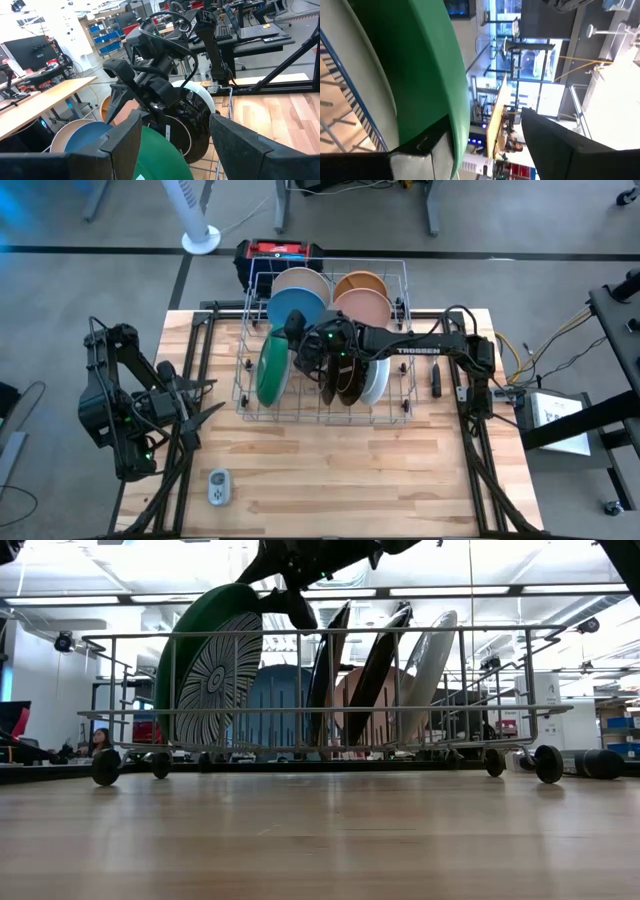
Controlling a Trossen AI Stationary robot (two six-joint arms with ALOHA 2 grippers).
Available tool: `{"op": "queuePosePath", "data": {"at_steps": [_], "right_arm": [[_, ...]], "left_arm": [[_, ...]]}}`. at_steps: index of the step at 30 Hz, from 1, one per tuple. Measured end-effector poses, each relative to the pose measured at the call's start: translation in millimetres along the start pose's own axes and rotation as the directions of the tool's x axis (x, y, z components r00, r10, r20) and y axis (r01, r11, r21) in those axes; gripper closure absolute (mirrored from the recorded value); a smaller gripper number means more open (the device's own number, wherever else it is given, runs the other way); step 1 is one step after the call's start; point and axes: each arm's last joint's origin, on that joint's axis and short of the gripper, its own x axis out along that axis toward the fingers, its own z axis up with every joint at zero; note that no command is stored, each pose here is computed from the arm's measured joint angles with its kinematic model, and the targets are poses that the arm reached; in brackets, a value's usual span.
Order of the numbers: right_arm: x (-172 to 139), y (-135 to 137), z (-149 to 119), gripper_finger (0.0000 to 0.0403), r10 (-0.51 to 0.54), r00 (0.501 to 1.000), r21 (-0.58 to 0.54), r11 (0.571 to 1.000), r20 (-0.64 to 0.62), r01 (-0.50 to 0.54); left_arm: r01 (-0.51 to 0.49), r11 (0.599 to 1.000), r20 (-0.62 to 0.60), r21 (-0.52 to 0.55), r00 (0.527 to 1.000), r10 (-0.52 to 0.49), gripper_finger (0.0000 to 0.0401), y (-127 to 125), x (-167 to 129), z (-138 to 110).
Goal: Sort dishes
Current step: Put the green plate into the dish rack
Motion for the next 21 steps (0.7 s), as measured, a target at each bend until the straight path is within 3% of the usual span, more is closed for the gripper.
{"op": "queuePosePath", "data": {"at_steps": [12, 21], "right_arm": [[-0.1, 0.0, -0.9, 0.0168, 0.0, 0.999, -0.001, 1.0, -0.05, 0.0], [-0.3, -3.8, 2.0, 0.0218, -0.039, 0.998, 0.0, 0.999, -0.041, 0.039]], "left_arm": [[0.0, 1.0, 0.0, 0.0, 1.0, 0.0, 0.0178, 0.0, 0.0, 0.0], [0.0, 1.0, 0.0, 0.0, 1.0, 0.0, 0.0178, 0.0, 0.0, 0.0]]}}
